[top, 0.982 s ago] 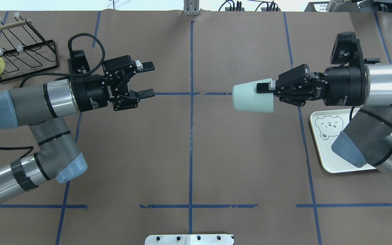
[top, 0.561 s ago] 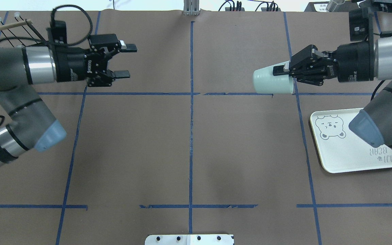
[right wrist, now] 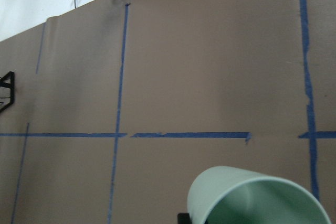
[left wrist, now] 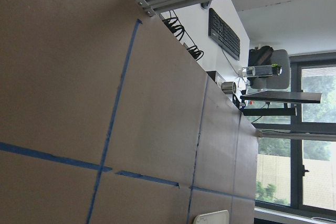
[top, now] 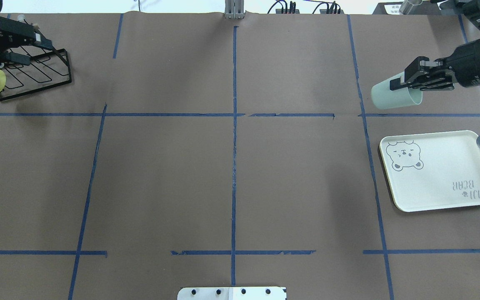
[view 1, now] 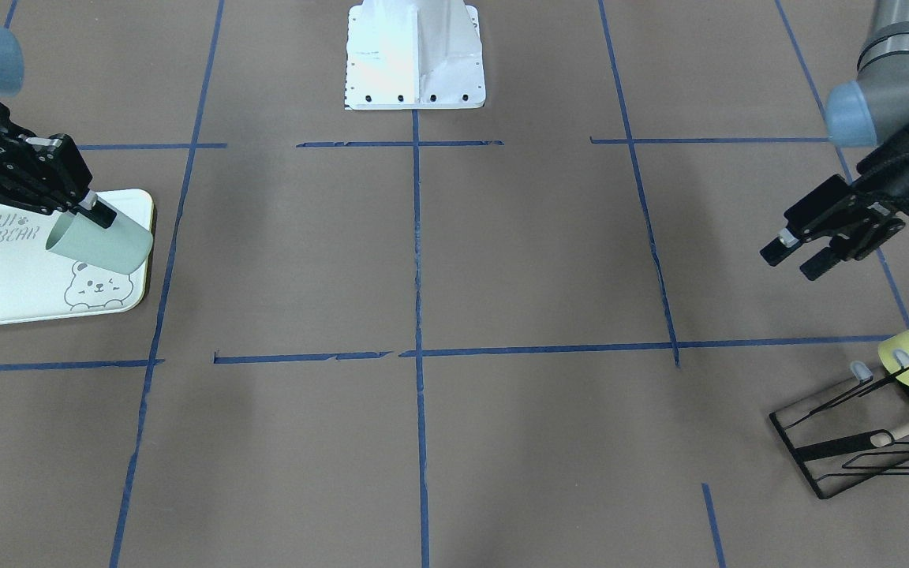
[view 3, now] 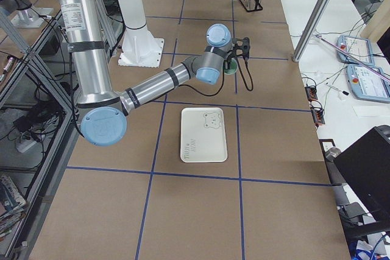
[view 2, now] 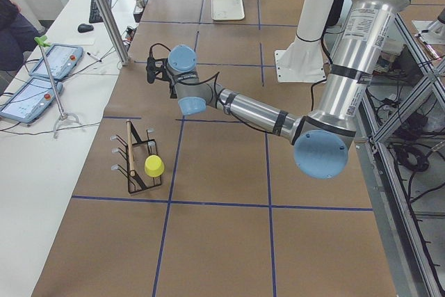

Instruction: Left arm grabs green cup and hands to right arm on tray

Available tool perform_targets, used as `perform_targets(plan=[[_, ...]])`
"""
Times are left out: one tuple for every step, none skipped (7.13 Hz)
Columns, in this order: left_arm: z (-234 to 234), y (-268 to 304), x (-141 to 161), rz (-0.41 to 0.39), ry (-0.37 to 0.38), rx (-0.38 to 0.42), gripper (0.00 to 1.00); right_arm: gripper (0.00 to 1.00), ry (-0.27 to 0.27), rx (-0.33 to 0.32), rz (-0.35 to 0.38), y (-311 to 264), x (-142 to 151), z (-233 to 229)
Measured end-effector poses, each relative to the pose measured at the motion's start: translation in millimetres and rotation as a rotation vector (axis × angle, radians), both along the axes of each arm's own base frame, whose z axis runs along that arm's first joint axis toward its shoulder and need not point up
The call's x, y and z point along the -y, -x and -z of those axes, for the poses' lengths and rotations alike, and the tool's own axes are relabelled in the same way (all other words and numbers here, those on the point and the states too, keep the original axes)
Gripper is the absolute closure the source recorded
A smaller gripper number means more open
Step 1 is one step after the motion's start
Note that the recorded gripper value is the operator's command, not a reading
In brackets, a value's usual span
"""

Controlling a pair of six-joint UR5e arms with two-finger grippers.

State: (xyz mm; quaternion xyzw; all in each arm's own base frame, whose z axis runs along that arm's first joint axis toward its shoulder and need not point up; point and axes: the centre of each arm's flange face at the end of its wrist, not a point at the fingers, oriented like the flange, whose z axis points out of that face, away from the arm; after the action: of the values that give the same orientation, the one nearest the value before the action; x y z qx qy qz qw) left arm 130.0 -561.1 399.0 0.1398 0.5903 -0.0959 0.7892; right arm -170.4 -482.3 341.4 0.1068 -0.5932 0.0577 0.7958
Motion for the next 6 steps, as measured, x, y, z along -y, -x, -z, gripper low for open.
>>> perform_targets(plan=[[-21.6,24.2,-0.3,-0.024,-0.048,0.11,0.0,1.0,-0.018,-0.088,0.018,-8.4,-5.5,-6.5],[-34.2,45.6,-4.6,-0.061,-0.076,0.204,0.0,1.0,-0.029,-0.179,0.039,-15.8,-11.2,-7.3],[-40.1,67.1,-11.5,-0.11,-0.088,0.29,0.0,1.0,-0.035,-0.275,0.071,-23.2,-17.4,-6.7],[-39.4,85.2,-19.3,-0.168,-0.08,0.362,0.0,1.0,-0.038,-0.367,0.109,-28.2,-24.5,-12.7],[-35.0,101.3,-29.7,-0.223,-0.055,0.419,0.0,1.0,-0.037,-0.462,0.14,-29.5,-29.9,-30.9],[-32.4,117.5,-42.1,-0.258,-0.035,0.467,0.0,1.0,-0.026,-0.543,0.163,-25.1,-29.9,-55.9]])
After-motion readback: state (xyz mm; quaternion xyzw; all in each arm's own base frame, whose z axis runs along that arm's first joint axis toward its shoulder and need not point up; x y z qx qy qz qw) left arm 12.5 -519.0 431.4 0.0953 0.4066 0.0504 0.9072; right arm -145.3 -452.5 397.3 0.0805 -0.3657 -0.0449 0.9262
